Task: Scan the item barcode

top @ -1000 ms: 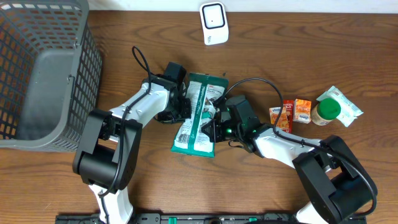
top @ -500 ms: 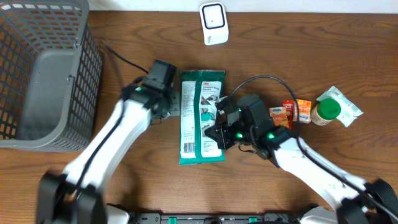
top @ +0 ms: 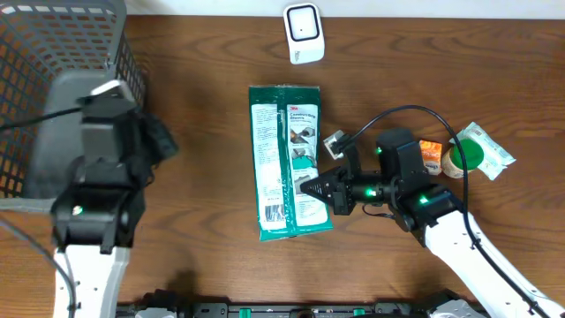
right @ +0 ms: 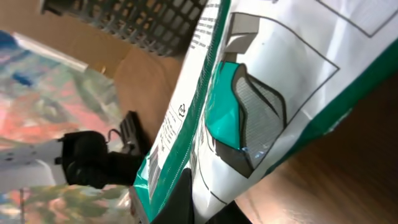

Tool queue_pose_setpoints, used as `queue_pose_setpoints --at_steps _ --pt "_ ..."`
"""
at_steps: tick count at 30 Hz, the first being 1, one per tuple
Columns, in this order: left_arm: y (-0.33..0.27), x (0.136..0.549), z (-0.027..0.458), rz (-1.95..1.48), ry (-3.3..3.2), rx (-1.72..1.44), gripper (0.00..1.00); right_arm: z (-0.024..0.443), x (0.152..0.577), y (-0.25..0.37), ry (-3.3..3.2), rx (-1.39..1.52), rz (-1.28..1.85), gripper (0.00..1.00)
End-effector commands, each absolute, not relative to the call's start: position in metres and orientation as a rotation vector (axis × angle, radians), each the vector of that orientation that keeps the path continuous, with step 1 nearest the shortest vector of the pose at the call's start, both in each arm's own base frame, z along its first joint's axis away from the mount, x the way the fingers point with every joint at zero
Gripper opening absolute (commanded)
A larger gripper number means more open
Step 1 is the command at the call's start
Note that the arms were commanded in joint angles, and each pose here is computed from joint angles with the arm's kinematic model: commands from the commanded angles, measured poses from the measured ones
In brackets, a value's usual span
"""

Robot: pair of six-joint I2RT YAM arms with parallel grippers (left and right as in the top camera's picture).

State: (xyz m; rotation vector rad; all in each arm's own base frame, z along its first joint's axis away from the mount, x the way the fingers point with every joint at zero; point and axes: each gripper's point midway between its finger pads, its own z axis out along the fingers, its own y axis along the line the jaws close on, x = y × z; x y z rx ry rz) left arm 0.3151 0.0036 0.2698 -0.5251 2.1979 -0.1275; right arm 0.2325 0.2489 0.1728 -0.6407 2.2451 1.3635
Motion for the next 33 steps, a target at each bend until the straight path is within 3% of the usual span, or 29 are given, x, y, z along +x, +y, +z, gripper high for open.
queue_pose_setpoints --at_steps 1,4,6,10,15,22,30,33 --pt "0.023 0.311 0.281 -0.116 2.141 -0.616 0.17 0.184 0.224 0.251 2.195 -0.694 1.43 0.01" --pt "0.025 0.312 0.285 -0.117 2.123 -0.619 0.17 0.184 0.226 0.25 2.202 -0.679 1.422 0.01" --pt "0.025 0.315 0.288 -0.121 2.105 -0.616 0.25 0.188 0.227 0.25 2.214 -0.676 1.422 0.01" --pt "0.026 0.32 0.297 -0.129 2.065 -0.612 0.52 0.196 0.23 0.244 2.26 -0.711 1.322 0.01" --pt "0.031 0.321 0.308 -0.158 2.017 -0.676 0.65 0.208 0.236 0.218 2.392 -0.752 1.01 0.01" --pt "0.056 0.319 0.364 -0.205 1.899 -0.735 0.68 0.264 0.25 0.17 2.441 -0.768 0.548 0.01" --pt "0.104 0.31 0.387 -0.112 1.815 -0.865 0.69 0.34 0.285 0.173 2.241 -0.817 0.417 0.01" --pt "0.114 0.307 0.386 -0.091 1.806 -0.896 0.78 0.356 0.304 0.175 2.223 -0.817 0.351 0.01"
